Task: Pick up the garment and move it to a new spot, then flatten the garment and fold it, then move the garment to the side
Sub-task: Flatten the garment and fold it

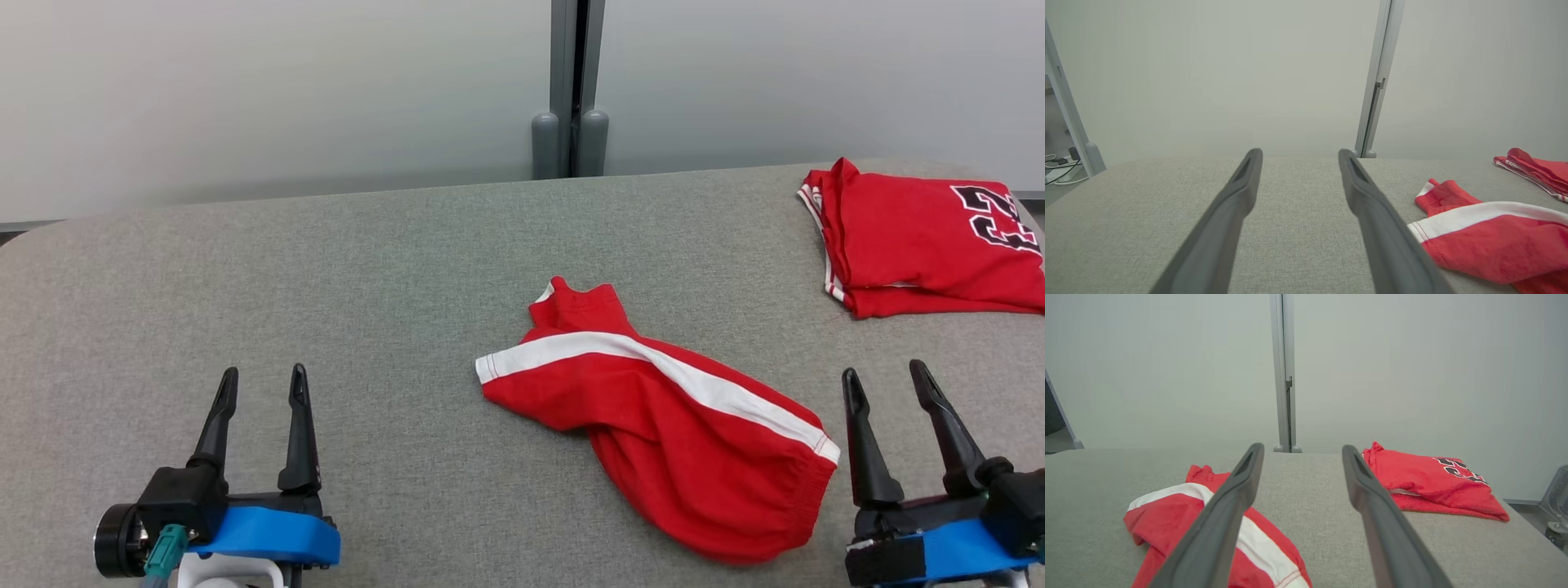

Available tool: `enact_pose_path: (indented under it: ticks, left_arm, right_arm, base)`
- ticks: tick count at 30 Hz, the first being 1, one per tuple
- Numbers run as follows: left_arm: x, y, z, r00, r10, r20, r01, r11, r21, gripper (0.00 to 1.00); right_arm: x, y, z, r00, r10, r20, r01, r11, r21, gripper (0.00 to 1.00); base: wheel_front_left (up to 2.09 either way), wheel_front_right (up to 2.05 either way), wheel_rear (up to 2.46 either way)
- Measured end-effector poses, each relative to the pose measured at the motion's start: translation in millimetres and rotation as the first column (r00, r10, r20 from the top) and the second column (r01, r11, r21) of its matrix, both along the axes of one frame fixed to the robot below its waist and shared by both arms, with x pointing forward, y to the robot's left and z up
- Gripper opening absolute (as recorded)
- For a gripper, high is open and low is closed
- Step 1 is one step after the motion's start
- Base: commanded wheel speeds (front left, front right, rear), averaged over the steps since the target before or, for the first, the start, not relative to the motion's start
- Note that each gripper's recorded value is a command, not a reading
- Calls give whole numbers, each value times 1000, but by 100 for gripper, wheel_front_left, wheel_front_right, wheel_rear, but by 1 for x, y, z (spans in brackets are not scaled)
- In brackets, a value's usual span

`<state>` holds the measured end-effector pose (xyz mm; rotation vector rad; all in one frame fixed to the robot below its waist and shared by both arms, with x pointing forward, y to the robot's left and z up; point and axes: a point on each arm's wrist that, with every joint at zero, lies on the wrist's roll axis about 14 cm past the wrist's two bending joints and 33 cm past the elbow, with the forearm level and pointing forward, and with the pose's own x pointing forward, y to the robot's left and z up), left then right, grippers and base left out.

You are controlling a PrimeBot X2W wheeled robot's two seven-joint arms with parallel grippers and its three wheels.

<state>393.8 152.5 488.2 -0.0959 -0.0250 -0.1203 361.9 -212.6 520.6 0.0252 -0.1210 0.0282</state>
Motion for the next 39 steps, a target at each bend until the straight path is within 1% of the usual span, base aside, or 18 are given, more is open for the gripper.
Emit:
enact_pose_path:
  ticks: [2, 5, 11, 20, 23, 33, 39]
  left_arm:
    - [-1, 2, 1, 1000, 6, 2, -6, 1000, 1, 100]
    - [-2, 6, 1, 1000, 17, 4, -17, 1000, 3, 100]
    - [-6, 15, 3, 999, 42, 8, -42, 999, 10, 100]
    - [-11, 23, 5, 998, 63, 13, -63, 998, 10, 100]
    - [-11, 24, 4, 998, 65, 11, -65, 998, 10, 100]
    - [-10, 20, 1, 999, 52, 0, -52, 999, 8, 100]
    - [12, -5, 10, 999, -36, 27, 35, 999, 27, 100]
  right_arm:
    - [4, 9, 11, 999, 17, 38, -18, 1000, 5, 100]
    - [11, 31, 25, 994, 70, 83, -72, 997, 17, 100]
    - [24, 57, 33, 986, 126, 111, -132, 990, 46, 100]
    - [25, 65, -15, 989, 139, -58, -136, 989, 58, 100]
    - [24, 65, -22, 987, 138, -84, -134, 989, 59, 100]
    - [26, 66, -22, 987, 140, -84, -135, 988, 70, 100]
    - [31, 64, -17, 989, 132, -63, -127, 989, 76, 100]
  base:
    - [0, 0, 0]
    - [0, 0, 0]
    - [0, 0, 0]
    - [0, 0, 0]
    - [0, 0, 0]
    - [0, 0, 0]
    - [0, 0, 0]
